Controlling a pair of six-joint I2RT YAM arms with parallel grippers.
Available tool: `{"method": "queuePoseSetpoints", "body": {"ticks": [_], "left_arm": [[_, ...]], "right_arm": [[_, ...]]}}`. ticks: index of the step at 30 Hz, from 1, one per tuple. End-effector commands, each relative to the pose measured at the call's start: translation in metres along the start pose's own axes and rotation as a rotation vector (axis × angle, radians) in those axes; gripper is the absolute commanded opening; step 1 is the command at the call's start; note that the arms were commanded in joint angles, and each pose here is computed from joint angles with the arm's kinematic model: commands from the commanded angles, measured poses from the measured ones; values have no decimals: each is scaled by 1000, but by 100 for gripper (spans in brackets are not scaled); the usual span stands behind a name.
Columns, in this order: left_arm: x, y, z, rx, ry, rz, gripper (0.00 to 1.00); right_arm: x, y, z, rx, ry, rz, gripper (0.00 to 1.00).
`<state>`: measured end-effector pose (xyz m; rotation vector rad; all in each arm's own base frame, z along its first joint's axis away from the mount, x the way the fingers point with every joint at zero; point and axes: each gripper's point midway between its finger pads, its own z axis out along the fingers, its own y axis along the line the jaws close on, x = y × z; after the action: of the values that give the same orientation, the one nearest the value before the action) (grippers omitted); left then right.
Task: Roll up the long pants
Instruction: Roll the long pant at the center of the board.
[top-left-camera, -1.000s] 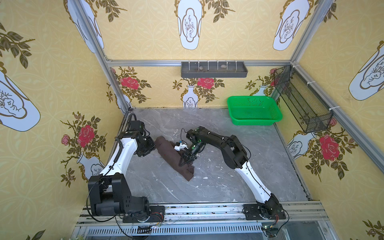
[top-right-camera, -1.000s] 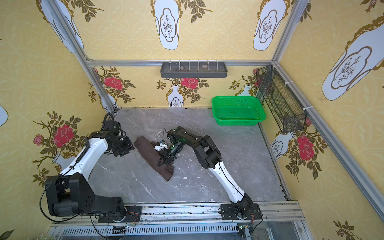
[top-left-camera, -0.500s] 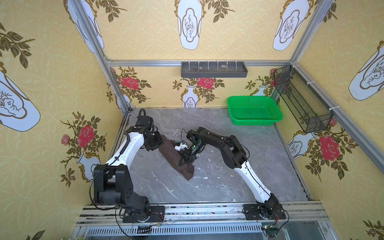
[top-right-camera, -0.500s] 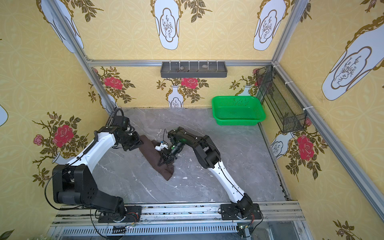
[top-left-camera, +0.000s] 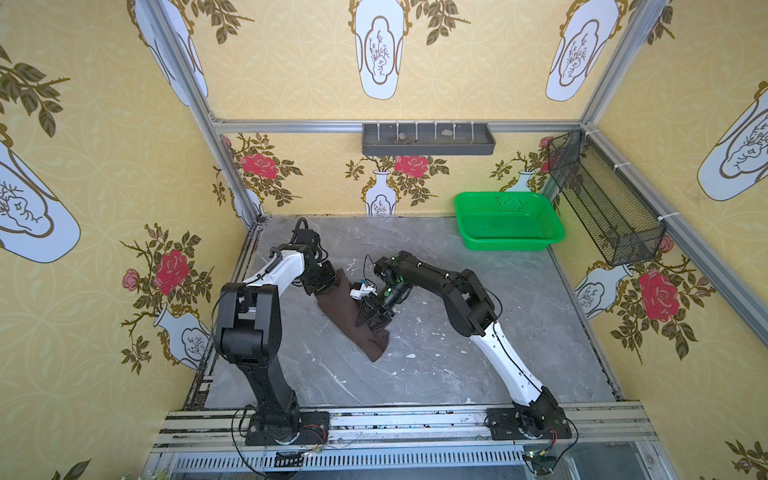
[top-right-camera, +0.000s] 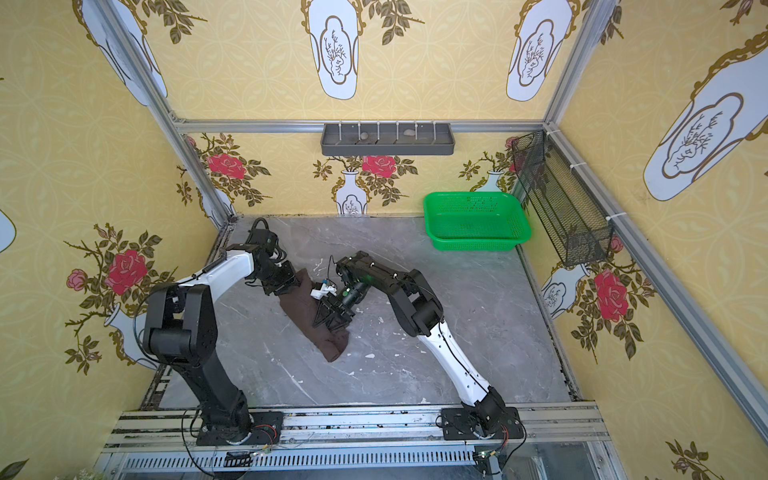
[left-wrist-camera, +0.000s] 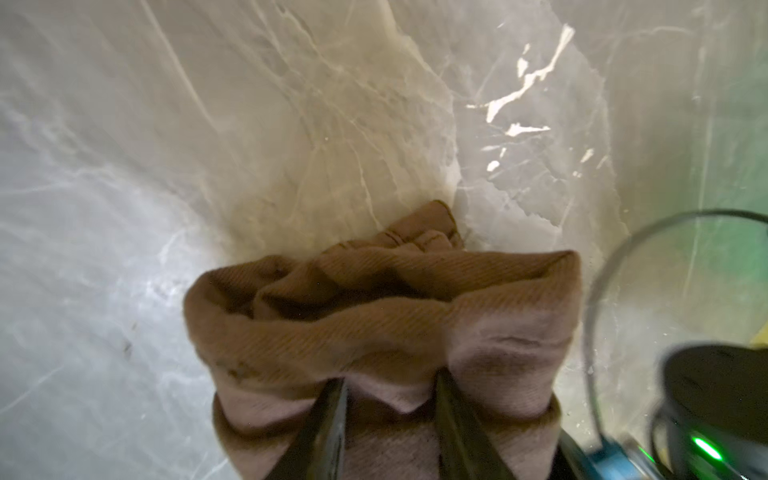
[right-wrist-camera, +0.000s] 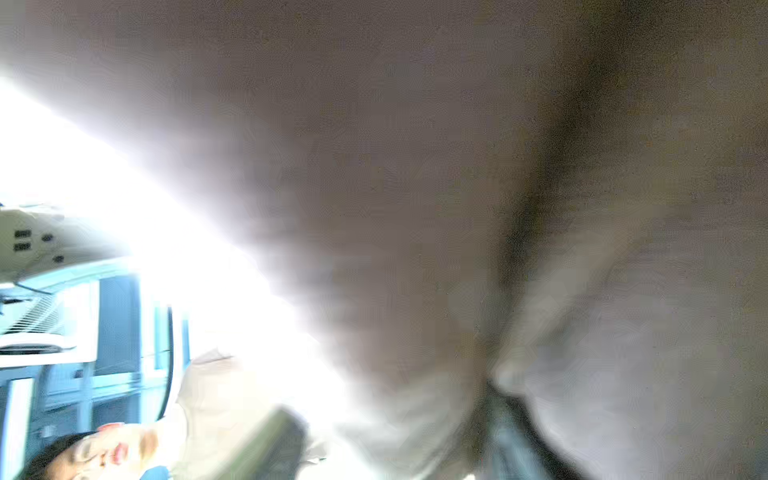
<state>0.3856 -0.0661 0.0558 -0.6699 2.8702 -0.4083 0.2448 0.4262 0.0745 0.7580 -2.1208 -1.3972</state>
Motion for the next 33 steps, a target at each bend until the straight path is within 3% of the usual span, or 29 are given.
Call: {"method": "queuePoseSetpoints", "body": {"ticks": [1, 8, 11, 15, 19, 22, 26, 33], "left_arm": [[0, 3, 13, -6, 12, 30, 36], [12, 15, 31, -31, 57, 46, 35], [17, 19, 39, -39, 77, 46, 35], [19, 22, 45, -45, 89, 47, 35], [20, 24, 49, -53, 102, 51, 34], [23, 26, 52, -56, 114, 53, 34], [26, 28, 56, -61, 131, 55, 34], [33, 32, 56, -62, 143, 50, 34]], "right_arm": [[-3, -23, -23, 195, -31, 2, 98], [-13, 3, -82, 382, -166, -70, 98], [-12, 15, -98, 571, -198, -128, 99], [0, 24, -95, 1058, -117, -294, 99], [17, 31, -61, 1511, -5, -472, 98], [16, 50, -38, 1706, -37, -602, 98], [4, 81, -12, 1755, -117, -731, 98], [-16, 94, 9, 1752, -156, -884, 98]]}}
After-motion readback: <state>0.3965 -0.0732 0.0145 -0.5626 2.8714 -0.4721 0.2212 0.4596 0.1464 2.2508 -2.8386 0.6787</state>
